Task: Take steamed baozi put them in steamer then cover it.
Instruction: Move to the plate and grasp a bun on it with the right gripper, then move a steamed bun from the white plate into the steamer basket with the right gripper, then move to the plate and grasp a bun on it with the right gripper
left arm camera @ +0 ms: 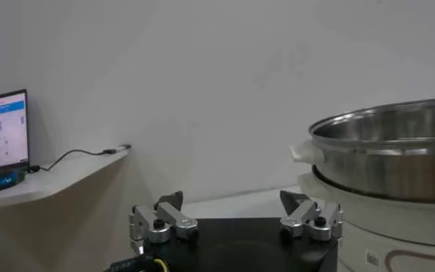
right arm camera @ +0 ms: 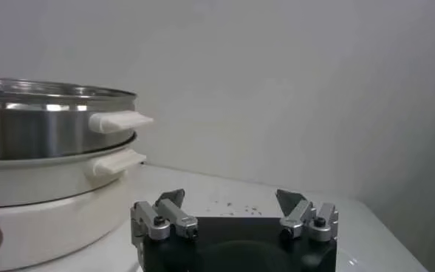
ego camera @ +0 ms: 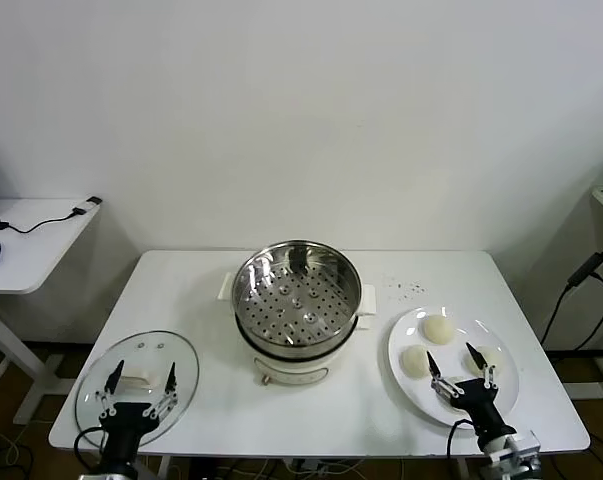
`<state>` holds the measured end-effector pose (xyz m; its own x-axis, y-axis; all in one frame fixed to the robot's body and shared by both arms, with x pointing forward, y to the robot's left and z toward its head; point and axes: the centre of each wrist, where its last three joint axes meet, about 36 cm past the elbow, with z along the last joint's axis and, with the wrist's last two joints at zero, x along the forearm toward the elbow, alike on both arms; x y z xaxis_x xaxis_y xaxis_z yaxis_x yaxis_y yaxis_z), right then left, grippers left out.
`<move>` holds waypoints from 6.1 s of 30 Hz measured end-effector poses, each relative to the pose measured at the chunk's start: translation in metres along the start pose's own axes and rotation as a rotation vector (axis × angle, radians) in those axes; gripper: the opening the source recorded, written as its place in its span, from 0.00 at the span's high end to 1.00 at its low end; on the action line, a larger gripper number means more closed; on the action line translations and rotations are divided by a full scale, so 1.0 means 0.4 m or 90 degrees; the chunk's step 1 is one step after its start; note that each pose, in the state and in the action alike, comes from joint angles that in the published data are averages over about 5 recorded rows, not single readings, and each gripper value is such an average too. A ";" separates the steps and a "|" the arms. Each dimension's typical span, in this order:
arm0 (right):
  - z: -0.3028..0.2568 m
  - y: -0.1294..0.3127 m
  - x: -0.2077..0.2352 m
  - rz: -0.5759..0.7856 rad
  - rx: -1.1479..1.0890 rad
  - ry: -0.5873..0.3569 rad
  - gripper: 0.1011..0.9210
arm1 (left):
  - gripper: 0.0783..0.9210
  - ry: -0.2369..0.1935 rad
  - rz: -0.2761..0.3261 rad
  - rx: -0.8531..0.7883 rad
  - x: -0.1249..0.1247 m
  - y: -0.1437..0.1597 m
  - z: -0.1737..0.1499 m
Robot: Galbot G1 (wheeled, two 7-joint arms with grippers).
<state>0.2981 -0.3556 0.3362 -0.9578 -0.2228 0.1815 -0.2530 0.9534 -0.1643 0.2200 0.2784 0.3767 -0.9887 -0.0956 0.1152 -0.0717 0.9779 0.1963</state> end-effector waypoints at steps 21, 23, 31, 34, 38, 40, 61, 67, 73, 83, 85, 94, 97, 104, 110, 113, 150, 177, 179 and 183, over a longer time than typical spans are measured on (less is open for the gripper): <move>-0.283 -0.428 -0.301 -0.373 0.439 0.260 0.12 | 0.12 -0.006 -0.009 0.004 -0.010 -0.009 -0.010; -0.315 -0.448 -0.346 -0.399 0.468 0.285 0.12 | 0.12 -0.004 -0.010 0.005 -0.010 -0.011 -0.007; -0.414 -0.477 -0.515 -0.488 0.563 0.392 0.12 | 0.12 0.003 -0.008 0.001 -0.003 -0.018 -0.001; -0.441 -0.475 -0.567 -0.509 0.588 0.429 0.12 | 0.12 0.006 -0.006 -0.001 0.003 -0.020 0.000; -0.450 -0.461 -0.624 -0.531 0.607 0.475 0.12 | 0.12 0.009 -0.008 -0.002 0.008 -0.020 0.004; -0.446 -0.451 -0.647 -0.541 0.610 0.496 0.12 | 0.12 0.011 -0.008 -0.003 0.011 -0.018 0.008; -0.389 -0.355 -0.788 -0.593 0.632 0.577 0.12 | 0.12 0.026 -0.023 -0.010 0.019 0.002 0.034; -0.381 -0.340 -0.800 -0.601 0.635 0.580 0.14 | 0.12 0.027 -0.024 -0.005 0.017 0.003 0.034; -0.385 -0.340 -0.806 -0.601 0.642 0.583 0.26 | 0.12 0.027 -0.025 -0.003 0.016 0.004 0.032; -0.415 -0.352 -0.812 -0.603 0.650 0.571 0.29 | 0.12 0.026 -0.025 0.001 0.011 0.000 0.030; -0.436 -0.354 -0.817 -0.607 0.657 0.562 0.29 | 0.12 0.027 -0.024 0.001 0.012 0.000 0.030; -0.674 -0.313 -0.875 -0.666 0.762 0.463 0.28 | 0.12 0.025 -0.025 0.000 0.010 0.002 0.022; -0.783 -0.287 -0.896 -0.686 0.822 0.424 0.28 | 0.12 0.025 -0.024 -0.001 0.012 0.003 0.020; -1.031 -0.174 -0.936 -0.726 1.002 0.318 0.29 | 0.12 0.031 -0.020 -0.001 0.015 -0.002 0.022; -1.168 -0.003 -0.956 -0.778 1.168 0.225 0.28 | 0.12 0.035 -0.017 -0.004 0.017 -0.002 0.022; -1.201 0.087 -0.960 -0.806 1.245 0.182 0.28 | 0.12 0.037 -0.014 -0.007 0.019 0.000 0.022; -0.908 0.526 -1.041 -0.984 1.534 0.030 0.24 | 0.12 0.063 -0.026 -0.010 0.034 0.017 0.050; -1.128 0.214 -0.927 -0.861 1.333 0.095 0.12 | 0.12 0.063 -0.040 0.003 0.033 0.004 0.032; -1.130 0.154 -0.897 -0.826 1.272 0.124 0.12 | 0.12 0.063 -0.044 0.008 0.031 -0.002 0.027; -1.102 0.032 -0.832 -0.762 1.119 0.197 0.12 | 0.12 0.065 -0.048 0.016 0.034 -0.013 0.018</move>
<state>0.6738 -0.1796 0.7010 -0.2835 -0.2123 0.9352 -0.5670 -0.7493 -0.3420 0.2061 0.2735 0.3703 -0.9619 -0.1868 0.1997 -0.1504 0.9713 0.1845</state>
